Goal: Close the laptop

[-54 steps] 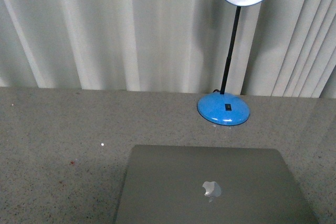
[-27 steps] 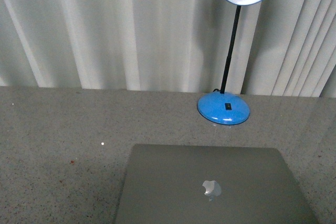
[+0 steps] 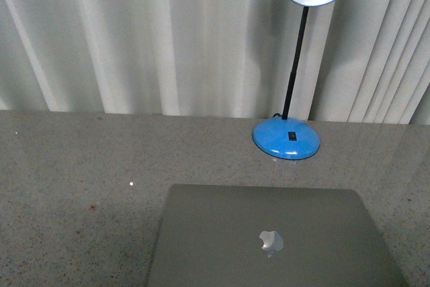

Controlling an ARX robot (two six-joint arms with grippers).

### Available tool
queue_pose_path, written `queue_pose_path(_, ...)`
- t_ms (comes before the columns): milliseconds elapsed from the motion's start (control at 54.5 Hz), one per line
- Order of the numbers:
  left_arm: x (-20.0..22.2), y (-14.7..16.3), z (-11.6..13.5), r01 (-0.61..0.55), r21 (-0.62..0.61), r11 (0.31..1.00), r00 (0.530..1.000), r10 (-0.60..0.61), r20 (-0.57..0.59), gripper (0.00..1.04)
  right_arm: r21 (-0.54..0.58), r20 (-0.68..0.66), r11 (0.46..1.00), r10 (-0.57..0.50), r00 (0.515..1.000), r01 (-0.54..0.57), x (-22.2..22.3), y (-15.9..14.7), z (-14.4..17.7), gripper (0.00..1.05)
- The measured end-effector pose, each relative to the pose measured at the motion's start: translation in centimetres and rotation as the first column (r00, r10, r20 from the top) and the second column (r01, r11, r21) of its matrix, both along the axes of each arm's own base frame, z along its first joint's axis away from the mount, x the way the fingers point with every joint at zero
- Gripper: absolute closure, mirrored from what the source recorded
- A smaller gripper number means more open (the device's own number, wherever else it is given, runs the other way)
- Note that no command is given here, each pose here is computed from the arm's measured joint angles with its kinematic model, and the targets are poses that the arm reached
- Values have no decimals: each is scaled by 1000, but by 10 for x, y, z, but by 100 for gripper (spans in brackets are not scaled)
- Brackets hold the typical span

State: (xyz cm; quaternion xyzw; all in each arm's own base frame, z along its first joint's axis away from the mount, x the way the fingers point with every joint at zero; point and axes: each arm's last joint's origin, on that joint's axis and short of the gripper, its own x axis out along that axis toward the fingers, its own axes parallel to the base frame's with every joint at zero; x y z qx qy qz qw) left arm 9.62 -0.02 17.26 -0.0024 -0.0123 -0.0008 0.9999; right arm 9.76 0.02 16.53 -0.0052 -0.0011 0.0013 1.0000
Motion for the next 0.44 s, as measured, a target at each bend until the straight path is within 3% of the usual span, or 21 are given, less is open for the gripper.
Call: queue_pose_path(440, 0, 0, 0, 0, 0, 1000, 1000, 0, 0, 7, 0, 0, 1000, 0, 1000, 0, 0, 0, 0, 7)
